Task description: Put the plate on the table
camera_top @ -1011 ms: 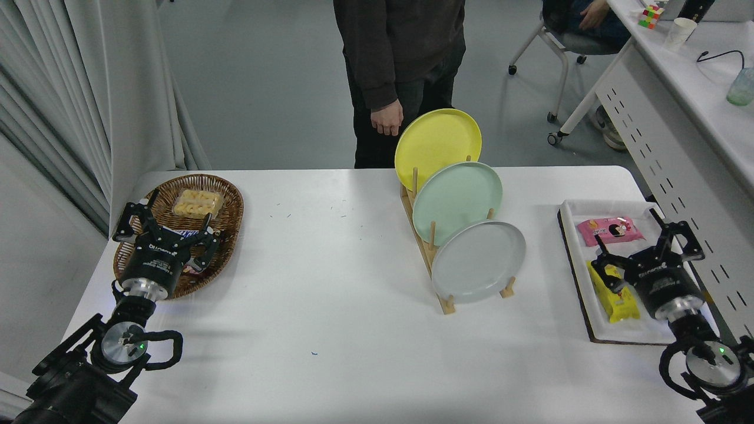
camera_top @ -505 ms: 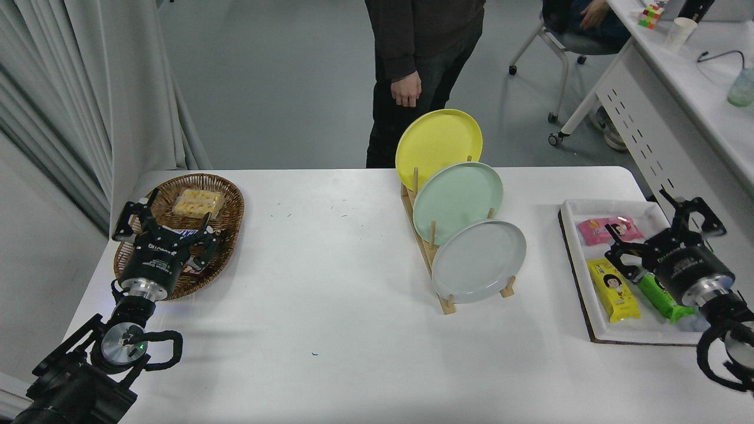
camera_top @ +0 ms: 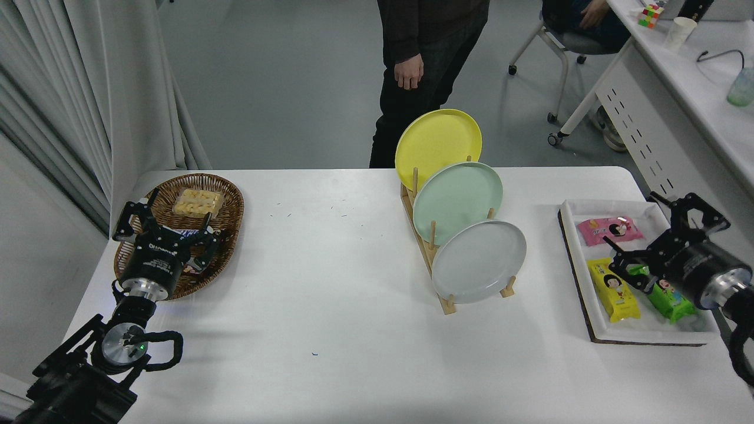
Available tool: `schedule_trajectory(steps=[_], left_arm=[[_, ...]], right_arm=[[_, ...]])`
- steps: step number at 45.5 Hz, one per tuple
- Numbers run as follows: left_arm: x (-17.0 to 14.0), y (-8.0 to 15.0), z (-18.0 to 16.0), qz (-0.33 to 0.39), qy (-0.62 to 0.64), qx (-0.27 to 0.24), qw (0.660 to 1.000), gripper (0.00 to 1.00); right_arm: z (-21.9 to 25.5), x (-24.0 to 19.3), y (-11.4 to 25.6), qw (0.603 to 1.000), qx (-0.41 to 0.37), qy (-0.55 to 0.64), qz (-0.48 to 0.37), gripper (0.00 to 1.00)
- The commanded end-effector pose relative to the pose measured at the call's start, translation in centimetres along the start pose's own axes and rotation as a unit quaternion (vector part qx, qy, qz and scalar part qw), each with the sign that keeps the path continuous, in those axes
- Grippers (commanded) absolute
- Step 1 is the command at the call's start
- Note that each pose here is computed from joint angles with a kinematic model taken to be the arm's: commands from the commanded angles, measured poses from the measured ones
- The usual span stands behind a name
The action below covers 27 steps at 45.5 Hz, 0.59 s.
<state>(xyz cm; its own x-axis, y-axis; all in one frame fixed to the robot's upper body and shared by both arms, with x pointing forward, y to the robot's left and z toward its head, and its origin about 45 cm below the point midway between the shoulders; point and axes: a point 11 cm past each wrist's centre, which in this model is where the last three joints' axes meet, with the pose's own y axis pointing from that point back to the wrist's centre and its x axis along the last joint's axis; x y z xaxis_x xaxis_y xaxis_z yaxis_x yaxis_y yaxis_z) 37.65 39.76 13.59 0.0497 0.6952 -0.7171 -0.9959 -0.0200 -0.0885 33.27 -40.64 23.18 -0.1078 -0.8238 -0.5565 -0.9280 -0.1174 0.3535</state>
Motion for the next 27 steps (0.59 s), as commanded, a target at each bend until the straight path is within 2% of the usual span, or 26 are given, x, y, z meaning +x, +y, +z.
schedule_trajectory(steps=[1, 11, 27], left_arm=[[0.0, 0.0, 0.0, 0.000, 0.000, 0.000, 1.000, 0.98], [0.0, 0.0, 0.0, 0.000, 0.000, 0.000, 1.000, 0.98], [0.0, 0.0, 0.0, 0.000, 0.000, 0.000, 1.000, 0.98]], right_arm=[[-1.6, -0.6, 0.7, 0.999, -0.038, 0.017, 0.007, 1.00], [-0.8, -1.4, 1.4, 0.986, -0.160, 0.051, 0.000, 1.00], [-0.1, -0.4, 0.7, 0.982, -0.176, 0.072, 0.016, 1.00]])
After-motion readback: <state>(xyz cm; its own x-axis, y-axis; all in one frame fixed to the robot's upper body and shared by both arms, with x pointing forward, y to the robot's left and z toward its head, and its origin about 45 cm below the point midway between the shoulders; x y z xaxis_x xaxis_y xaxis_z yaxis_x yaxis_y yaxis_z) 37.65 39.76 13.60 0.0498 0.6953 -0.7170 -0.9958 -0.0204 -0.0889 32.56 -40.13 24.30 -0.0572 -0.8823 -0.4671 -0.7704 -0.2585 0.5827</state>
